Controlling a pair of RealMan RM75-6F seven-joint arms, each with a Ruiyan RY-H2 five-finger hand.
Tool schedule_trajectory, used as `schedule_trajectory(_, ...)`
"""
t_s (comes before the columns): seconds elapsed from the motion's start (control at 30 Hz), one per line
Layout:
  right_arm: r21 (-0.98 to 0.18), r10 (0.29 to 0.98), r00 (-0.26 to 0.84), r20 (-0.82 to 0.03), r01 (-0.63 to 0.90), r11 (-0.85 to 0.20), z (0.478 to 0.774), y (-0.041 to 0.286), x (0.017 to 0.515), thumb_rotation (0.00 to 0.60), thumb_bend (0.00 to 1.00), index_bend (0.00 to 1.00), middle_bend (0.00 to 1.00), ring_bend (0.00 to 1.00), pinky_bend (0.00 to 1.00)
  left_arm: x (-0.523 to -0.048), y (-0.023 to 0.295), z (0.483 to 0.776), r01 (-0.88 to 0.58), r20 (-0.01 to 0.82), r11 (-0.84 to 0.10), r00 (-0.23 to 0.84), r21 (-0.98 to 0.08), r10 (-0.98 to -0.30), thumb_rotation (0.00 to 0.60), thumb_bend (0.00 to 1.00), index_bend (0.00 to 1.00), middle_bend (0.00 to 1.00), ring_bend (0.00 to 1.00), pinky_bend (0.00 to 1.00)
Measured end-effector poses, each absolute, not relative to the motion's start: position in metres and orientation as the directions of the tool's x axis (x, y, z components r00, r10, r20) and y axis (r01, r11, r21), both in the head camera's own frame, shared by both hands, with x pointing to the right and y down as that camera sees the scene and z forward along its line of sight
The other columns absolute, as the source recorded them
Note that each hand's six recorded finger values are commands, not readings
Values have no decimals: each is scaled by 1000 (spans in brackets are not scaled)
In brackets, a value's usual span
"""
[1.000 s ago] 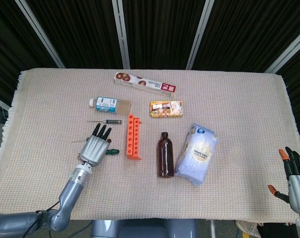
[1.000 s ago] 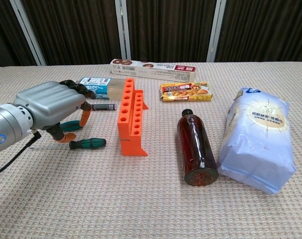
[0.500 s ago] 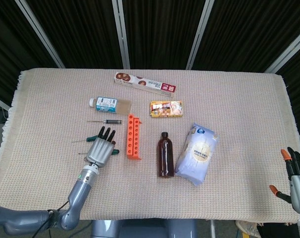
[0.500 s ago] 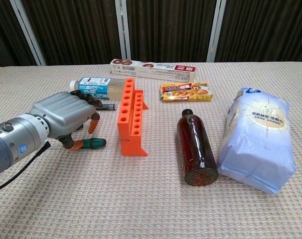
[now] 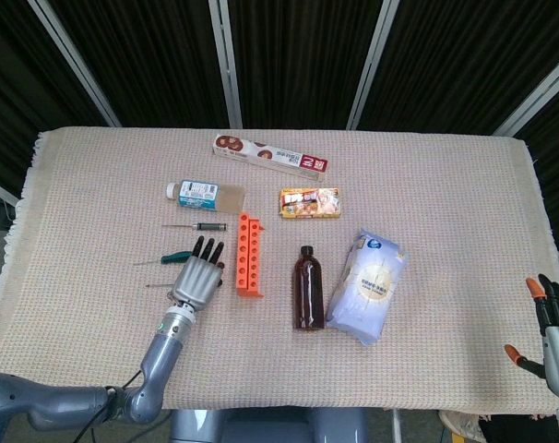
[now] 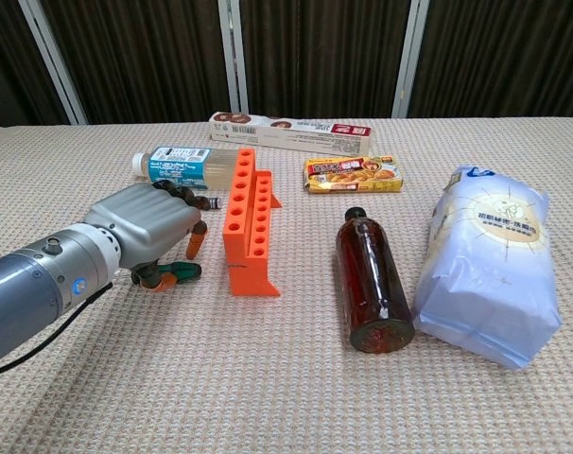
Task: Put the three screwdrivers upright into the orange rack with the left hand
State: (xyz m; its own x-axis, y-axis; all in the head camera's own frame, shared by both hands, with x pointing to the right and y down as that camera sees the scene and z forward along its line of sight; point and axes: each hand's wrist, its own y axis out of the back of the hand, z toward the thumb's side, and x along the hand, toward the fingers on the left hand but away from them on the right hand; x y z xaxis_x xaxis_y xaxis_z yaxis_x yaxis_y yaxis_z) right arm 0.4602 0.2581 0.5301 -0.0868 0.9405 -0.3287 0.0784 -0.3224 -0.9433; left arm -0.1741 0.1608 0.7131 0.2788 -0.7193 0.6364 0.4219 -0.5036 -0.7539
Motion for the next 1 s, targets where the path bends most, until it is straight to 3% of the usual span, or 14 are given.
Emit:
schedule_trajectory(0.7,-941,938,-95,-334,81,-327,531,261,461,600,0,0,0,0,0,-174,164,718,423,635,-502,277,-754,-721,600,333,485,35,0,0)
schedule_trajectory(1.0,-940,937,-94,-337,83,-330,532,262,461,600,0,0,0,0,0,-177,161,710,401,611,-485,297,-777,-734,600,355,674,86,4,0)
